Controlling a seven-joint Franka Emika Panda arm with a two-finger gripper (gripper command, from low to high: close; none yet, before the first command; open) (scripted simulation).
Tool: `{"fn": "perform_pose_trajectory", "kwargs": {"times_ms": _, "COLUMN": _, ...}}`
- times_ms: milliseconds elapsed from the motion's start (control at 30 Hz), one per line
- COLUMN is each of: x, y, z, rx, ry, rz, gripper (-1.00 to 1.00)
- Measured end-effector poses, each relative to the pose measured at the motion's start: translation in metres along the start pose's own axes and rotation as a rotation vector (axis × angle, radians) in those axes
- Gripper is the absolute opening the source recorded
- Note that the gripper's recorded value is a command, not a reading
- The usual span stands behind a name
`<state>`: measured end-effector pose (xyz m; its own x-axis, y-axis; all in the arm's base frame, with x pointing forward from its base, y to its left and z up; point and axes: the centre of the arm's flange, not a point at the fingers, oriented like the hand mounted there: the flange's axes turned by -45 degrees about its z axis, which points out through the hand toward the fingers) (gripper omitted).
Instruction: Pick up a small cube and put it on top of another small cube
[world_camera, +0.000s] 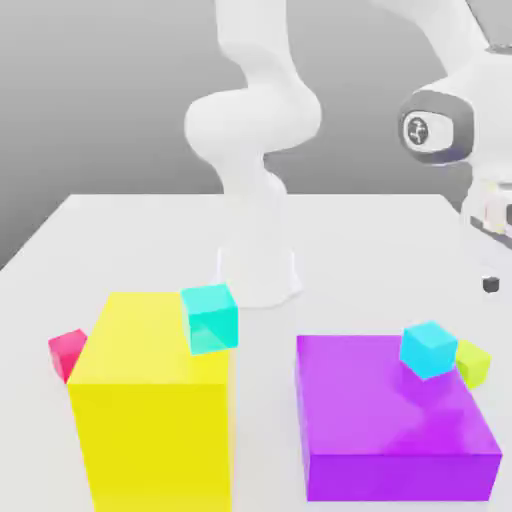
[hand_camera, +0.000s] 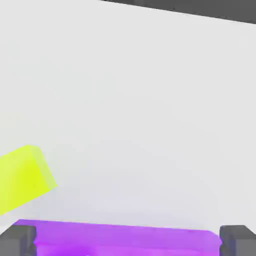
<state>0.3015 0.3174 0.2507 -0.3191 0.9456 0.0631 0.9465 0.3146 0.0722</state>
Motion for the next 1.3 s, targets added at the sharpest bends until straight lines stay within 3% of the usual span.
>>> {"fn": "perform_pose_trajectory", "kwargs": {"times_ms": 100, "x": 0.01, "y": -0.032, "z": 0.044, "rx": 0.061, "ry": -0.044, "rz": -0.179, "gripper": 0.0}}
{"fn": "perform_pose_trajectory", "kwargs": {"times_ms": 300, "x": 0.008, "y": -0.044, "z": 0.11, "rx": 0.079, "ry": -0.055, "rz": -0.227, "gripper": 0.0}}
{"fn": "perform_pose_trajectory", "kwargs": {"times_ms": 333, "x": 0.007, "y": -0.045, "z": 0.116, "rx": 0.079, "ry": -0.055, "rz": -0.227, "gripper": -1.0}}
{"fn": "perform_pose_trajectory", "kwargs": {"times_ms": 567, "x": 0.007, "y": -0.045, "z": 0.116, "rx": 0.08, "ry": -0.056, "rz": -0.228, "gripper": -1.0}}
{"fn": "perform_pose_trajectory", "kwargs": {"times_ms": 767, "x": 0.01, "y": -0.04, "z": 0.059, "rx": 0.08, "ry": -0.056, "rz": -0.223, "gripper": -1.0}}
{"fn": "perform_pose_trajectory", "kwargs": {"times_ms": 1133, "x": -0.075, "y": 0.003, "z": -0.071, "rx": 0.068, "ry": -0.067, "rz": 0.265, "gripper": -1.0}}
{"fn": "perform_pose_trajectory", "kwargs": {"times_ms": 1267, "x": -0.085, "y": 0.002, "z": -0.039, "rx": 0.065, "ry": -0.073, "rz": 0.306, "gripper": -1.0}}
{"fn": "perform_pose_trajectory", "kwargs": {"times_ms": 1300, "x": -0.087, "y": 0.0, "z": -0.027, "rx": 0.064, "ry": -0.073, "rz": 0.308, "gripper": 1.0}}
